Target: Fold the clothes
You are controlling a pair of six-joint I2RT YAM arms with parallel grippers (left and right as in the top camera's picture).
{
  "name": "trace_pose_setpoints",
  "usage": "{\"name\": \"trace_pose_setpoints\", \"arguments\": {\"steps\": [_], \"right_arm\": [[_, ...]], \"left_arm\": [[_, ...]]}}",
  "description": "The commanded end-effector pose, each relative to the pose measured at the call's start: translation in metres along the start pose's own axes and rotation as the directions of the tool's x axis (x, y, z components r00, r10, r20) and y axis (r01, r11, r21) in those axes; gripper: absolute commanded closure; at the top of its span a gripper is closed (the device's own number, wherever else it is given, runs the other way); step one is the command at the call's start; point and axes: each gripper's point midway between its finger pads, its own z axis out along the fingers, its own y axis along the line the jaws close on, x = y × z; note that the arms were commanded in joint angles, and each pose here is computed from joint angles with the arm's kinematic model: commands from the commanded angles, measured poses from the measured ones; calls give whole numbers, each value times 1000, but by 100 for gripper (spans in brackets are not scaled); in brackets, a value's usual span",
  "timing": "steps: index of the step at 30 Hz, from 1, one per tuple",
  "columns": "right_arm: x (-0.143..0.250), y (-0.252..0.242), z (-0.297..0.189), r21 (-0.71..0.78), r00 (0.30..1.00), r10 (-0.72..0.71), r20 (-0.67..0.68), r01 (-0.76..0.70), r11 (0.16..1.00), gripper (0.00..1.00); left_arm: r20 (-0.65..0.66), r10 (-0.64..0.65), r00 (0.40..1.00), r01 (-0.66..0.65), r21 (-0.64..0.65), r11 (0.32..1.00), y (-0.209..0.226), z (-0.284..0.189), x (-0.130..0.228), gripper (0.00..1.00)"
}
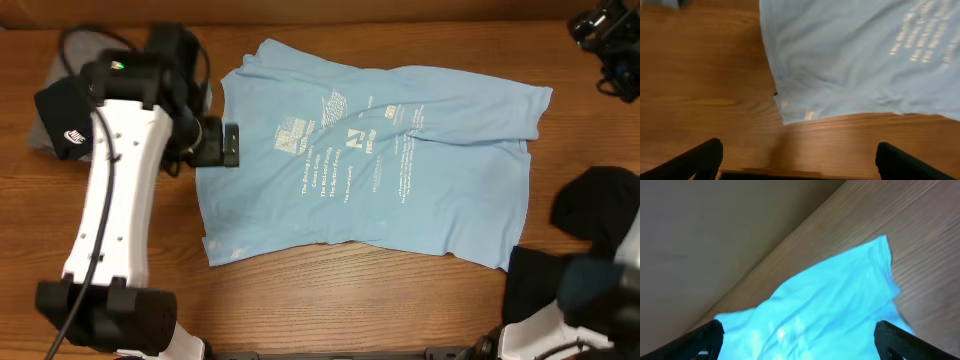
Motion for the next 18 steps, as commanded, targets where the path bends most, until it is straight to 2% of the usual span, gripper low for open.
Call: {"name": "trace_pose_setpoints", "arguments": {"steps": [1,2,5,13,18], "right_arm": [[12,11,-20,-36,1000,0,-27,-1,999,0],[18,8,-21,-25,999,10,-50,-11,1000,0],[35,-1,-21,12,992,41,-119,-40,999,0],[61,-15,-19,83,971,90,-220,-73,994,0],[69,-31,-13,164,959,120,-256,-80,983,0]], "left_arm": [[-122,-114,986,113,-15,993,3,49,22,4],[-156,-116,981,116,-3,993,0,66,29,10],[-214,-142,967,144,-4,990,0,109,48,15],[-246,-155,957,174,57,983,-6,183,81,30],[-249,-191,949,210,50,977,-4,210,99,55]]}}
